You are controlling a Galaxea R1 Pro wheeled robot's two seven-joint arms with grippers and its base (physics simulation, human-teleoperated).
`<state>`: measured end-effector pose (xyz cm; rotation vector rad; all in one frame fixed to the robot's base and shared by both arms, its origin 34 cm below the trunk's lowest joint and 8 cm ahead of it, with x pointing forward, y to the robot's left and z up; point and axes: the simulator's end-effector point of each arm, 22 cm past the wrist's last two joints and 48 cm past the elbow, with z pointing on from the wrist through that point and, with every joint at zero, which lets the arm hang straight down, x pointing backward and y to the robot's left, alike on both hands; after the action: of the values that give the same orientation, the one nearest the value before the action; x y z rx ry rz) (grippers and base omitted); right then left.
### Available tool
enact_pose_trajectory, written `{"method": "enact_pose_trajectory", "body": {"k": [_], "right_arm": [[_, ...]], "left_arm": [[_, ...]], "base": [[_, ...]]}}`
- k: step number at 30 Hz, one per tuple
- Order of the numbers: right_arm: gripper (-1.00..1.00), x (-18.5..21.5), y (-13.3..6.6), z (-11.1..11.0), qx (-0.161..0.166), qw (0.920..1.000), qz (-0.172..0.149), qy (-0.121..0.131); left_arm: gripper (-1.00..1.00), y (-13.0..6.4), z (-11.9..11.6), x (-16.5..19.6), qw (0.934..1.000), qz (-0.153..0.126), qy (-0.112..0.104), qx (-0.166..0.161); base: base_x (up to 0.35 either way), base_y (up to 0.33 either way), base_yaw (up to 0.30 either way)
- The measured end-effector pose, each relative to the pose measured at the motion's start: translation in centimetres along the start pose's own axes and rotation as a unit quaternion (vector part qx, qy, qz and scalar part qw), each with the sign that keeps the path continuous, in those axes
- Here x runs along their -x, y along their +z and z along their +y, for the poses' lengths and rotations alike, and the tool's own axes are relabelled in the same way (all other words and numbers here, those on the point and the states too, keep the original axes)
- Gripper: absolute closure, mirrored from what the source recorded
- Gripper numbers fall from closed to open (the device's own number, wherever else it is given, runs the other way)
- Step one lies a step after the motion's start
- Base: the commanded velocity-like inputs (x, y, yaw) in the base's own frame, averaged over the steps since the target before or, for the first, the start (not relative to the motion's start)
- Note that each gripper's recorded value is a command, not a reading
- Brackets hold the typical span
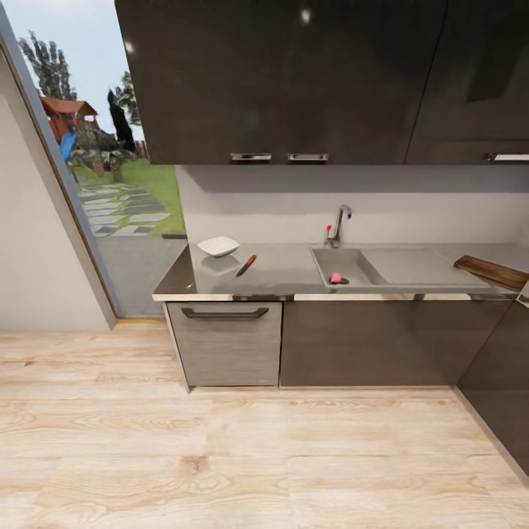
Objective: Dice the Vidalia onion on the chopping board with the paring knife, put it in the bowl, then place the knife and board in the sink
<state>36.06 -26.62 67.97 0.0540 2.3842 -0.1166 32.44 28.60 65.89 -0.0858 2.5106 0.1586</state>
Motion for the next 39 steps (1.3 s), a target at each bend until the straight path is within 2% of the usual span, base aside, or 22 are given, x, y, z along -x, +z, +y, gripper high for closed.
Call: {"method": "enact_pose_trajectory", "body": {"k": [11,39], "right_arm": [[-1.0,0.15,-0.85,-0.05,0.001,1.0,0.0,0.0],[-1.0,0.16,-0.85,0.01,0.002,1.0,0.0,-0.001]], "left_arm": [[-1.0,-0.87,0.11,0.02,1.0,0.0,0.0,0.0],[-1.0,-0.85,0.15,0.07,1.0,0.0,0.001,0.0]], "base": [[0.0,0.0,0.0],[0.0,0.0,0.0]]}}
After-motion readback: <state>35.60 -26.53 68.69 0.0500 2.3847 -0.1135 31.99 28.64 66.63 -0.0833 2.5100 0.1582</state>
